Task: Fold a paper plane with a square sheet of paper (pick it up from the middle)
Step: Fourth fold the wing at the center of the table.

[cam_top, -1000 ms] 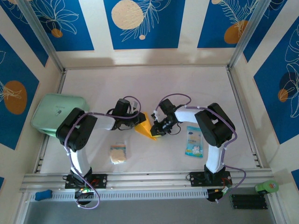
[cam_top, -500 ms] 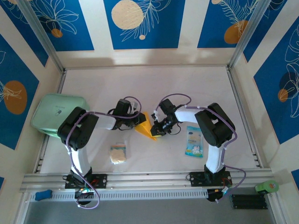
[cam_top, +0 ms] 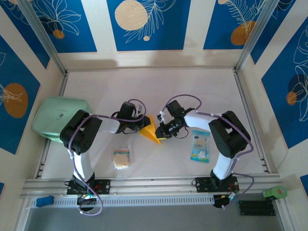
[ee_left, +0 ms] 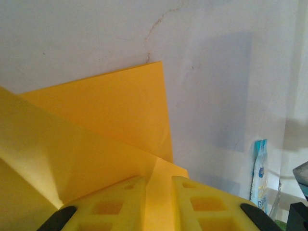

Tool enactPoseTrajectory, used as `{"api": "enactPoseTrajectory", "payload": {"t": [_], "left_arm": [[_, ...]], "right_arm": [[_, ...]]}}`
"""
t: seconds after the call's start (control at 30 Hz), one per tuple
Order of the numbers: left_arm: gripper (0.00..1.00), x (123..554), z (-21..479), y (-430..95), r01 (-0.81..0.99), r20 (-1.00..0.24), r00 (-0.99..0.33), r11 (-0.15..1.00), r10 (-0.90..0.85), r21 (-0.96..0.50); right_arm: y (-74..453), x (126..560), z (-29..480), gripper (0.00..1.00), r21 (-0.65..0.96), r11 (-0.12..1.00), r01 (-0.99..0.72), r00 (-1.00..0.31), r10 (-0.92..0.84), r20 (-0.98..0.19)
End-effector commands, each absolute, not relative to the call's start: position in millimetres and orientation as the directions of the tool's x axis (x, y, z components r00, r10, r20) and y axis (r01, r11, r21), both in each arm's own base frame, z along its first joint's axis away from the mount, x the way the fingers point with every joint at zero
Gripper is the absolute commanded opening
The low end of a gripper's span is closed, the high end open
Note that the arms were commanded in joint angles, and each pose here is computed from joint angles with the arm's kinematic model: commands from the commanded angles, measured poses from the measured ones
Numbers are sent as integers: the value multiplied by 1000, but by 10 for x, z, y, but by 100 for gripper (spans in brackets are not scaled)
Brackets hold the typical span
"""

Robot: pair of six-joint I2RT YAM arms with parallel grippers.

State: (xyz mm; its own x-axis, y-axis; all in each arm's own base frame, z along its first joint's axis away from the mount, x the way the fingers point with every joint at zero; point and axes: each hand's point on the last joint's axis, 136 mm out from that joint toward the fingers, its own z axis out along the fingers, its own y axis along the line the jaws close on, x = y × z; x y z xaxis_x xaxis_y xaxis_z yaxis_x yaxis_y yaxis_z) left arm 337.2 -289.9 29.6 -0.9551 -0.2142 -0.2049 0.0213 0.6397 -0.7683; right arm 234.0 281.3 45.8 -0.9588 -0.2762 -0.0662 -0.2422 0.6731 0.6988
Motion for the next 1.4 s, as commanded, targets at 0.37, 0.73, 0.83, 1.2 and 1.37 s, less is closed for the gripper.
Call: {"api": "enactPoseTrajectory", "payload": {"t": [0.37,0.73,0.83,1.2,1.37], "left_arm": [[22,3207,-119,-2665,-111,-113,-961,725,-252,-679],[22,3185,-185,-2623,-139,-94,-960,741,-264,-657],[21,3178,-192,-2614,-146,-88,-960,746,-264,-650],[23,3122,-260,-2539,-199,-46,-958,774,-282,-601],[23,3104,-283,-2544,-206,-35,-959,780,-280,-591]], "right_arm": [[2729,2078,116,13,670,725,-160,-961,-270,63],[2684,2097,110,13,642,748,-167,-964,-260,52],[2713,2133,253,13,656,731,-186,-966,-259,16],[2626,2277,367,27,517,813,-269,-962,-250,-106],[2668,2252,288,27,502,820,-275,-959,-268,-86]]}}
